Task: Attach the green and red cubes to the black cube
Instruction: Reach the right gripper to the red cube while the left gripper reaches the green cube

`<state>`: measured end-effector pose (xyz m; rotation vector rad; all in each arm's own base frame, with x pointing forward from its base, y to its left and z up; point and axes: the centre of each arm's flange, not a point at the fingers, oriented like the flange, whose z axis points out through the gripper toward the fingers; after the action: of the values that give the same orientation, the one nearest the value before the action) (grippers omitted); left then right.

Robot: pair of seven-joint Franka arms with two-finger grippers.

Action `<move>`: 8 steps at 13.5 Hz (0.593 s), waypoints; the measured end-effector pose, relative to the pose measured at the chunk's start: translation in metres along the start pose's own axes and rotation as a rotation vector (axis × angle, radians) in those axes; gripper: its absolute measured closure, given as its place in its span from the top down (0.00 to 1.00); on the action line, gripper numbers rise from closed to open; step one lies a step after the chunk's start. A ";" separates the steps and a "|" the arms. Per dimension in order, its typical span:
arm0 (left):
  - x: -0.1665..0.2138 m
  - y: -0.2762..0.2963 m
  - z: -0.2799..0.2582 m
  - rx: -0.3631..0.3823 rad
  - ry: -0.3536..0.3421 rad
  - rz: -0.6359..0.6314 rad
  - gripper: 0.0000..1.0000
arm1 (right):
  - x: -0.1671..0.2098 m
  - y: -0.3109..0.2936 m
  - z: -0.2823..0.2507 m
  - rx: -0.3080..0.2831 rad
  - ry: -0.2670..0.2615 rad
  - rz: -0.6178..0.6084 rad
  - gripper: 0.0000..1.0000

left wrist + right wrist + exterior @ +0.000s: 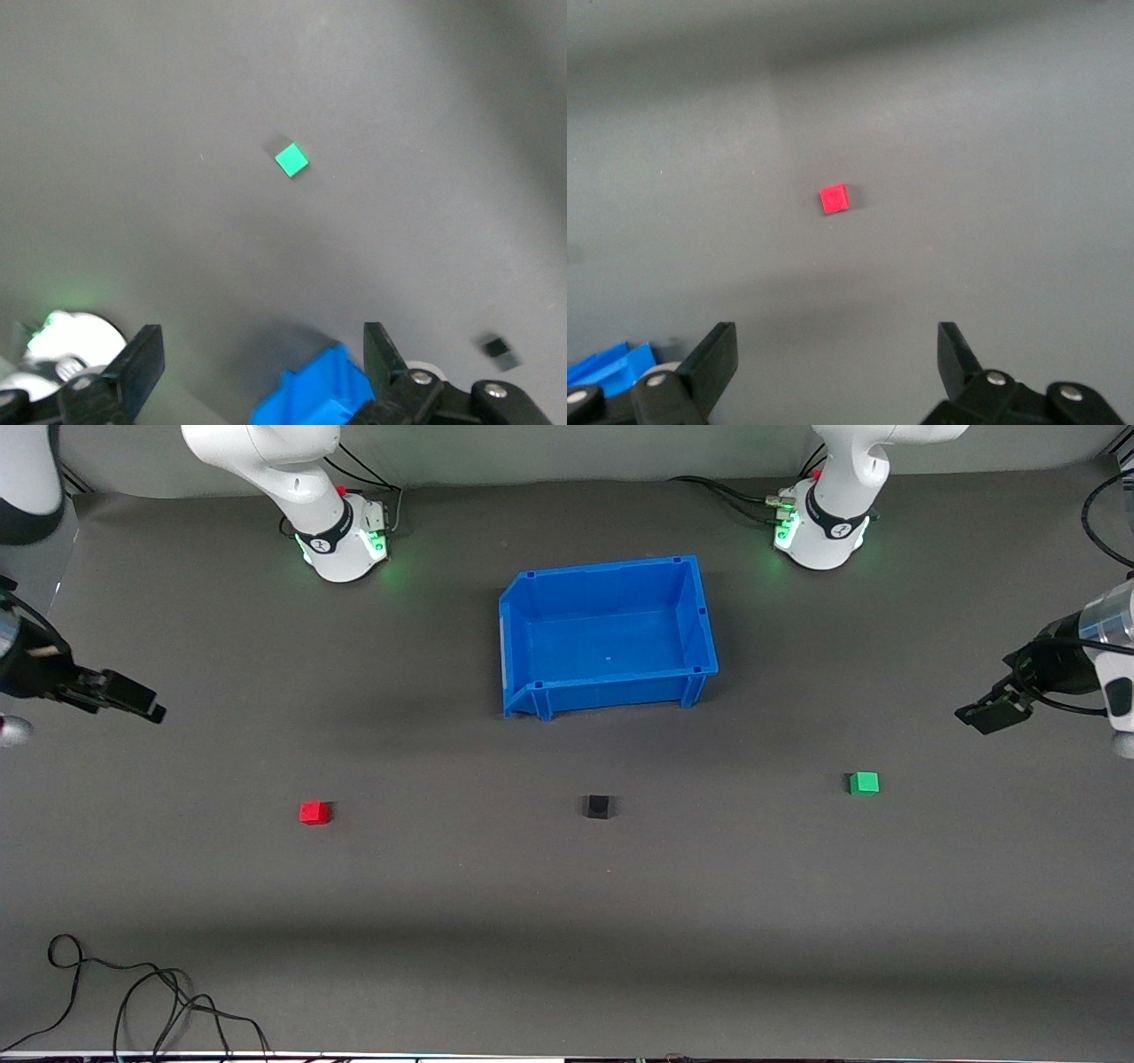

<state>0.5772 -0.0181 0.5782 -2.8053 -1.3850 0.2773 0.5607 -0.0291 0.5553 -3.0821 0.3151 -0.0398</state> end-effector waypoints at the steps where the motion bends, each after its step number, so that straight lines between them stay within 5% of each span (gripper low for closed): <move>1: 0.009 -0.004 0.000 -0.030 -0.020 -0.097 1.00 | 0.000 -0.004 0.021 0.001 0.006 -0.006 1.00; 4: 0.032 -0.011 0.014 -0.088 -0.055 -0.337 1.00 | -0.006 -0.008 0.093 0.002 0.015 -0.012 1.00; 8: 0.053 -0.026 0.072 -0.185 -0.107 -0.495 1.00 | -0.016 -0.021 0.202 -0.006 0.023 -0.031 1.00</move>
<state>0.5765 0.0342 0.5010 -2.4847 -2.1626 0.3049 0.5552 0.0027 0.3545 -3.0951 0.2687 -0.0754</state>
